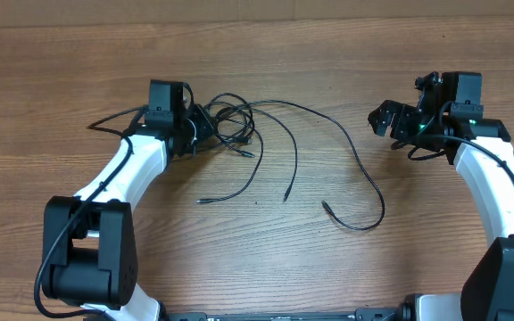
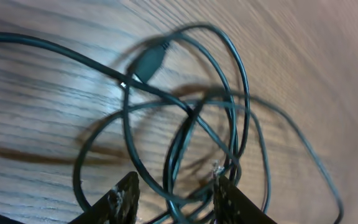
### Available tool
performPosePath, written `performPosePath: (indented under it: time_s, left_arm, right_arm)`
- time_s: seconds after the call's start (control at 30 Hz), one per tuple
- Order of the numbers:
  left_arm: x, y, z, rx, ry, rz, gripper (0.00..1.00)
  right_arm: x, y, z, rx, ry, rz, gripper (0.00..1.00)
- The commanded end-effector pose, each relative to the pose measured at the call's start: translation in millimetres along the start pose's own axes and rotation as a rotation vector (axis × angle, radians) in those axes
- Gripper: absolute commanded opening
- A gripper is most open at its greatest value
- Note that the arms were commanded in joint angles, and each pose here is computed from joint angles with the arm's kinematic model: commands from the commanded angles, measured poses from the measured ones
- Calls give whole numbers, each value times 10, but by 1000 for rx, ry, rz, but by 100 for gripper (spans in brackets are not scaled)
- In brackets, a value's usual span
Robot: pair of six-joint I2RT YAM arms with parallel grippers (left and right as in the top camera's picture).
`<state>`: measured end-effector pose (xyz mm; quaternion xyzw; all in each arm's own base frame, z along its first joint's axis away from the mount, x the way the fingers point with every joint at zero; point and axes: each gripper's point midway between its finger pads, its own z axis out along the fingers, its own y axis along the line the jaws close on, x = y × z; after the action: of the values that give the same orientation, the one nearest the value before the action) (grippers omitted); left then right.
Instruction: Untangle cables
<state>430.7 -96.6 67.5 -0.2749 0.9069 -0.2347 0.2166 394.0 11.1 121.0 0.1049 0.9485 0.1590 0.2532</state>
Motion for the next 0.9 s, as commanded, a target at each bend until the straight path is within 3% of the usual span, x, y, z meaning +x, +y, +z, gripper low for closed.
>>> performPosePath:
  time_s: [0.0, 0.53, 0.7, 0.77, 0.87]
  left_arm:
    - [-211, 30, 20, -23, -74, -136, 39]
    - [-146, 134, 354, -23, -40, -229, 35]
    - [-51, 189, 457, -28, 4, -250, 22]
    - [-18, 187, 478, -22, 22, -251, 6]
    - [1, 116, 462, 13, 45, -220, 4]
  right_arm:
    - [-77, 58, -65, -15, -24, -9, 100]
    - [-48, 51, -65, -13, -13, -6, 100]
    - [-35, 49, -65, -11, -7, -4, 100]
    - [-32, 49, -65, -12, -6, -4, 100]
    - [-27, 48, -64, -11, -4, -3, 100]
